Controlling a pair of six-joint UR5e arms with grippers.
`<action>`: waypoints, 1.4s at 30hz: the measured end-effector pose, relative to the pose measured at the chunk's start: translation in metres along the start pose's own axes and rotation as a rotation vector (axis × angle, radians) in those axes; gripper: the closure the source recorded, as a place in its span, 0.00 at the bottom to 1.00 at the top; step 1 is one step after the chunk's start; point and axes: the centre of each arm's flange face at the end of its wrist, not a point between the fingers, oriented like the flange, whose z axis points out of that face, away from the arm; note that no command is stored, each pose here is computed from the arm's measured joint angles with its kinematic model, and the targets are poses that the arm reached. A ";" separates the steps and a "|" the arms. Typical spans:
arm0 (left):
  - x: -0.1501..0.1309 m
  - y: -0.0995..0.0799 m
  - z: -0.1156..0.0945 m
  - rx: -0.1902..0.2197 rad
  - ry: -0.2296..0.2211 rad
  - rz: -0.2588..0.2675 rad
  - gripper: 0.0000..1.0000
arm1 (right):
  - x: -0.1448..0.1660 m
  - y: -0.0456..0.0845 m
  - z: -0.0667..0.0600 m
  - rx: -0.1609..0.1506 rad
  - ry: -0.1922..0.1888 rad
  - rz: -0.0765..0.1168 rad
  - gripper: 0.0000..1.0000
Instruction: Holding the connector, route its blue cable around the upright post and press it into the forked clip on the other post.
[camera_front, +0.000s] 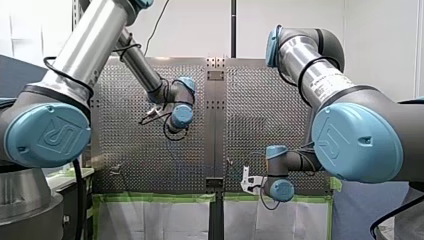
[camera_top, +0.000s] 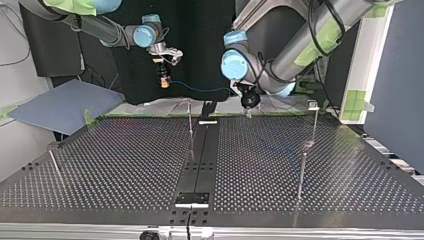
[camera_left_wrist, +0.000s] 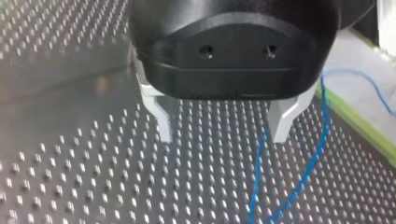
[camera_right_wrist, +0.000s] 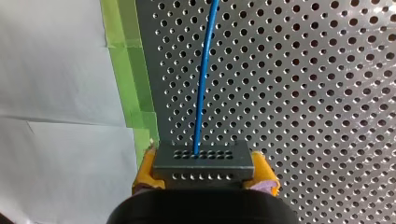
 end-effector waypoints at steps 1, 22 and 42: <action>-0.001 -0.002 -0.003 0.009 -0.004 -0.001 0.00 | 0.000 0.000 0.000 0.000 0.000 0.000 1.00; 0.014 0.029 0.025 -0.133 0.096 0.040 0.00 | 0.000 -0.001 0.000 0.002 -0.002 -0.003 1.00; 0.014 0.037 0.039 -0.131 0.089 0.062 0.00 | 0.000 -0.001 0.000 0.002 0.000 -0.004 1.00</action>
